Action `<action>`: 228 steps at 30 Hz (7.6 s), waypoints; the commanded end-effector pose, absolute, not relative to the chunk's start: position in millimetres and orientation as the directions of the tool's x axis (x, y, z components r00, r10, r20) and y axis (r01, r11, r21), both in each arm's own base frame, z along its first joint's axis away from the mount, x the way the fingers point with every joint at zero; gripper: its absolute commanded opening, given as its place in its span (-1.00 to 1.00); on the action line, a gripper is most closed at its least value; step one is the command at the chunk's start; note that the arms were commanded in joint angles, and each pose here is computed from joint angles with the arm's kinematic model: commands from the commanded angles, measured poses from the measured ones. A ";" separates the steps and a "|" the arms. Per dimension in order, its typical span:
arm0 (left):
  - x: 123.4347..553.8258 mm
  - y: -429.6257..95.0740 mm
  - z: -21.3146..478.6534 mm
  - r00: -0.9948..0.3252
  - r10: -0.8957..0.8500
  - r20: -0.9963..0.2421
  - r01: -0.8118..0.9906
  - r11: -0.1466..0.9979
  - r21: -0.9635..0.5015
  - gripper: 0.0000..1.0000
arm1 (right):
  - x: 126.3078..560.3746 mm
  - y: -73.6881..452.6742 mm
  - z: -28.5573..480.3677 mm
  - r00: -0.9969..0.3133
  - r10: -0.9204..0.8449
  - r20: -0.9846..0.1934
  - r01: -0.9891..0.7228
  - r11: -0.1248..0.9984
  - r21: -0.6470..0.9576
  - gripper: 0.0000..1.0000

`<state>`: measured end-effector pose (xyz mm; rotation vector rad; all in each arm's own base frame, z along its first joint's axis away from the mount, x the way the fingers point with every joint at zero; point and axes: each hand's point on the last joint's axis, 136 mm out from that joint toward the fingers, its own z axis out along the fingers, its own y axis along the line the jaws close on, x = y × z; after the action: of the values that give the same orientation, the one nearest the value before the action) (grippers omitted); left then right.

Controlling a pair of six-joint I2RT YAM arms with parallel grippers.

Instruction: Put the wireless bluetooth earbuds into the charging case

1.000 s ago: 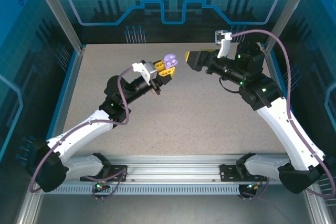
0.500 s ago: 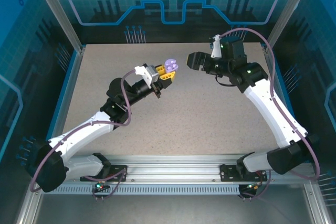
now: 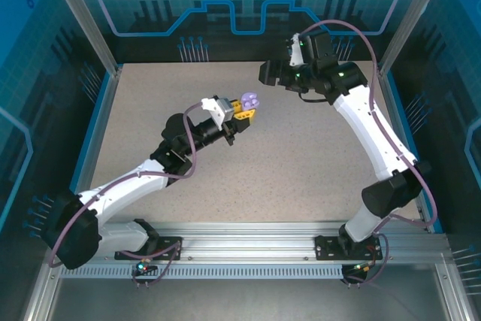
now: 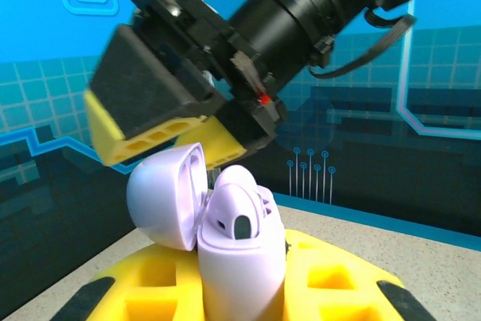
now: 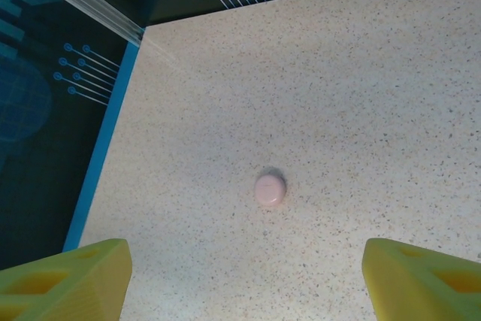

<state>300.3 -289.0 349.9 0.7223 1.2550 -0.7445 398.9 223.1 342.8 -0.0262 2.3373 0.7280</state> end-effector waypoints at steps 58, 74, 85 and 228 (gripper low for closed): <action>308.4 -307.5 340.5 0.115 -0.111 -0.987 0.829 0.558 0.034 -1.00 | 350.1 224.1 347.1 -0.741 -0.025 -0.671 -0.275 0.923 0.270 0.61; 317.2 -300.4 297.4 -0.144 -0.096 -0.985 0.776 0.606 -0.172 -1.00 | 341.5 128.5 285.7 -0.740 0.205 -0.641 0.024 0.960 0.278 0.63; 329.1 -312.0 219.7 -0.439 -0.071 -0.895 0.642 0.673 -0.368 -1.00 | 304.6 92.3 240.1 -0.766 0.244 -0.594 0.101 0.959 0.264 0.65; 378.5 -15.3 106.8 -0.272 -0.006 -0.962 -0.033 0.999 0.003 0.98 | 394.8 11.8 105.6 -0.376 -0.092 -0.922 0.050 0.992 -0.119 1.00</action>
<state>365.7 -13.0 86.8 -0.0487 1.9265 0.0778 376.3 4.4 82.2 0.0061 2.0661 -0.2873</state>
